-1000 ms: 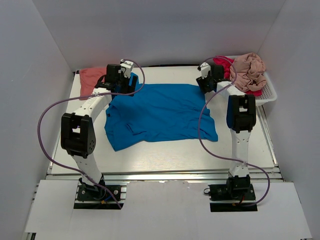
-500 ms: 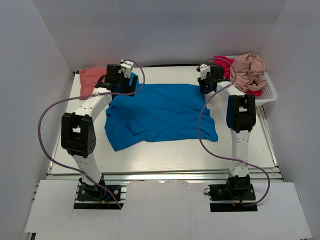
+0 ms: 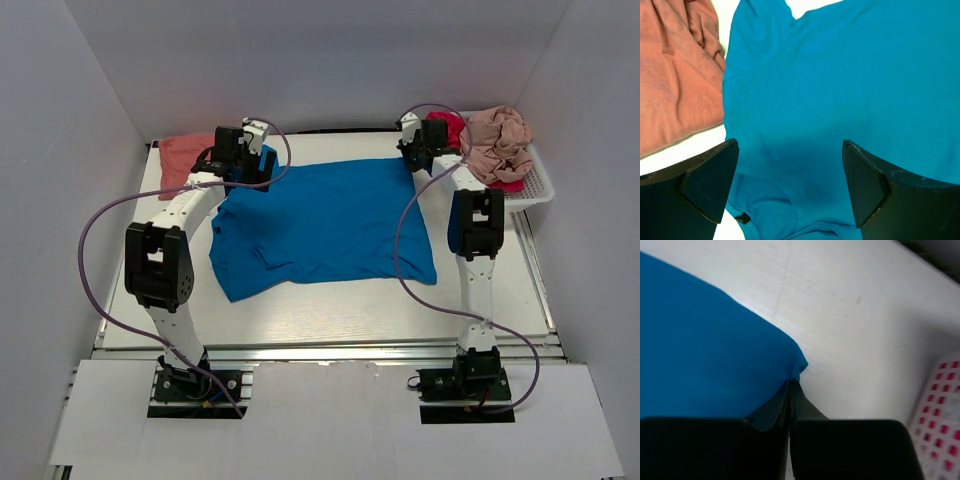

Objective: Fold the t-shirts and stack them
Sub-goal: Flatten out the tshirt

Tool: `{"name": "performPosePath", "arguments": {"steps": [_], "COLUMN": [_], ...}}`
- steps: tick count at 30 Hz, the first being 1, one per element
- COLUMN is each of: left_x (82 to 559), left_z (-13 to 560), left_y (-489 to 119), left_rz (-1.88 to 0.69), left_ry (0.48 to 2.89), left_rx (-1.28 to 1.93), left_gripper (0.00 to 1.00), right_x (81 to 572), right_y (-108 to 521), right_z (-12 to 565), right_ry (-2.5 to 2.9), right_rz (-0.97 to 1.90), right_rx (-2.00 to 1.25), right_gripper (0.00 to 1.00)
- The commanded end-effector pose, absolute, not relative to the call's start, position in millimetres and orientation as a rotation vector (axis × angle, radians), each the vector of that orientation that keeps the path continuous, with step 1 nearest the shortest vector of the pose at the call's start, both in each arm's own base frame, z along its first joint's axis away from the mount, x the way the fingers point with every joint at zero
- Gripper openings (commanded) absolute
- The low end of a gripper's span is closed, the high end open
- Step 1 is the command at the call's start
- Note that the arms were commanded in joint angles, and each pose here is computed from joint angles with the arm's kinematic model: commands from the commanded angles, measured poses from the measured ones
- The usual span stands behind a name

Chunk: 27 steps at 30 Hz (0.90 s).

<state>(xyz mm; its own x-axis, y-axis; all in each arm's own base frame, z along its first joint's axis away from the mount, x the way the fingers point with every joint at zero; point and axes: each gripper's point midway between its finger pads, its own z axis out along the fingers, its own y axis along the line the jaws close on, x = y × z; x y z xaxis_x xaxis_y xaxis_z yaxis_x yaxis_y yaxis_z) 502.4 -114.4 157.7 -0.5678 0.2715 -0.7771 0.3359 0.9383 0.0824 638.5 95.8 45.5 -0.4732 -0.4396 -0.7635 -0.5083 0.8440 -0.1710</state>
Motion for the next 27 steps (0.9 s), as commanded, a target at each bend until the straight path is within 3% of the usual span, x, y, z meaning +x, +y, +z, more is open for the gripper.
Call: {"name": "performPosePath", "arguments": {"steps": [1, 2, 3, 4, 5, 7, 9, 13, 17, 22, 27], "left_x": [502.5, 501.7, 500.8, 500.2, 499.5, 499.2, 498.0, 484.2, 452.7, 394.1, 354.6], "left_z": [184.0, 182.0, 185.8, 187.1, 187.7, 195.9, 204.3, 237.8, 246.4, 207.6, 180.5], "left_y": [-118.5, -118.3, -118.1, -117.9, -117.0, -113.8, -112.4, -104.8, -75.7, -38.6, -35.3], "left_rz": [-0.102, -0.102, -0.102, -0.101, -0.096, -0.08, -0.068, -0.033, 0.113, 0.256, 0.201], "left_ry": [2.151, 2.155, 2.148, 2.144, 2.142, 2.125, 2.112, 2.068, 2.102, 2.183, 2.268], "left_rx": [0.434, 0.434, 0.433, 0.434, 0.436, 0.429, 0.428, 0.45, 0.426, 0.413, 0.435], "left_gripper": [0.93, 0.93, 0.93, 0.93, 0.93, 0.93, 0.94, 0.96, 0.98, 0.98, 0.98], "right_x": [674.1, 674.7, 674.3, 676.0, 666.2, 659.8, 642.9, 603.1, 524.6, 423.4, 370.8], "right_y": [68.2, 67.8, 65.6, 65.1, 64.3, 68.4, 71.3, 87.7, 113.2, 139.0, 157.8], "right_z": [81.9, 83.6, 83.6, 98.9, 85.4, 113.2, 112.7, 188.9, 213.1, 211.3, 221.8], "right_ry": [2.019, 2.012, 2.011, 1.976, 2.004, 1.945, 1.956, 1.868, 1.967, 1.98, 1.906], "right_rz": [-0.061, -0.072, -0.081, -0.091, -0.083, -0.066, -0.034, 0.079, 0.319, 0.39, 0.362], "right_rx": [-0.642, -0.641, -0.639, -0.622, -0.625, -0.625, -0.633, -0.649, -0.704, -0.806, -0.86], "right_gripper": [0.0, 0.03, 0.18, 0.39, 0.68, 0.79, 0.82, 0.81, 0.78, 0.77, 0.77]}}
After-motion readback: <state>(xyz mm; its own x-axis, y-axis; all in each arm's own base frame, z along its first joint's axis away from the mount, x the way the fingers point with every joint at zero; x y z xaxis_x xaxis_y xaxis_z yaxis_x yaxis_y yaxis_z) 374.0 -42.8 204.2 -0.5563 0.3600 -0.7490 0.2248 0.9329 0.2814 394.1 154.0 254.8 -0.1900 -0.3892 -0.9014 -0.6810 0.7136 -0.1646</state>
